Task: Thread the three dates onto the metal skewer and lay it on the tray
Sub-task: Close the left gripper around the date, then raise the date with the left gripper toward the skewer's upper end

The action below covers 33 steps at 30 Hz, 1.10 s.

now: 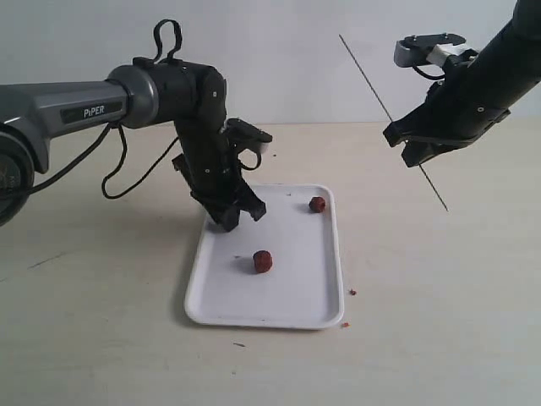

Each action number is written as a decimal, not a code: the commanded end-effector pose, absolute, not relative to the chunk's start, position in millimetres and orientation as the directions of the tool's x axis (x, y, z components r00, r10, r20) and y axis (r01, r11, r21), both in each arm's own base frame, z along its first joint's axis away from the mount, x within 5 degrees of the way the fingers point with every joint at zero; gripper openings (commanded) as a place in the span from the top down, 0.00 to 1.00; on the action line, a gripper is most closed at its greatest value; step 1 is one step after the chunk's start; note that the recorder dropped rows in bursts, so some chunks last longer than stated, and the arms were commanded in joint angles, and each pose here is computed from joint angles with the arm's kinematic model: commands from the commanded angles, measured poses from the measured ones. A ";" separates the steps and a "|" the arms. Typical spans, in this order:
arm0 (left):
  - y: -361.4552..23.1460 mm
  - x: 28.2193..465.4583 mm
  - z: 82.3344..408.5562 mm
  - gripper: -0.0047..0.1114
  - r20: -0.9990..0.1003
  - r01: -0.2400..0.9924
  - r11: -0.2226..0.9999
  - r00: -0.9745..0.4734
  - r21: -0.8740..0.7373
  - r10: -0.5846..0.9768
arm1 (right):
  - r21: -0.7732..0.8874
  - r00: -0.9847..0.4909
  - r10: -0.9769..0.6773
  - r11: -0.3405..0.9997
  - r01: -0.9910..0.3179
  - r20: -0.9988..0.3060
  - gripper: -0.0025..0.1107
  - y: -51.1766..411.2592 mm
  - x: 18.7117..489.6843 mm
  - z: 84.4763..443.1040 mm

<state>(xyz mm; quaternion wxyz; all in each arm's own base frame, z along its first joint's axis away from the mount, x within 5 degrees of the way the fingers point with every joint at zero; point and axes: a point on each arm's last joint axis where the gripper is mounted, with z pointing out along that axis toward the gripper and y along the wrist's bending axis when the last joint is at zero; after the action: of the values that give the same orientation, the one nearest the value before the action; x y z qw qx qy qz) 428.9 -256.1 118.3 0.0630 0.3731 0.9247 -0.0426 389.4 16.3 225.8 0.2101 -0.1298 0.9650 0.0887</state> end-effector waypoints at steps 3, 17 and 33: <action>-247.8 451.8 145.7 0.77 -0.351 0.510 0.812 -0.843 -0.284 0.407 | 0.138 -0.872 -0.226 0.940 -0.312 -0.433 0.98 18.8 389.4 222.9; -169.8 507.6 195.0 0.77 -0.326 0.178 0.481 -0.913 -0.859 -0.244 | 0.499 -0.880 -0.300 0.735 -0.459 -0.368 0.98 53.6 387.4 183.0; -168.6 511.9 206.1 0.77 -0.333 0.205 0.379 -0.891 -0.902 -0.309 | 0.525 -0.868 -0.327 0.697 -0.489 -0.373 0.98 89.1 391.0 159.9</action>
<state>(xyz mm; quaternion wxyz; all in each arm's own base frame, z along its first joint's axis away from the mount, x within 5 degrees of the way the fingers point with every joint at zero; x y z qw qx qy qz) 513.0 -166.0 196.5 0.2176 -0.0480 0.8045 -0.5506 388.9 88.4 159.3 0.1100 -0.2299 0.9140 0.3158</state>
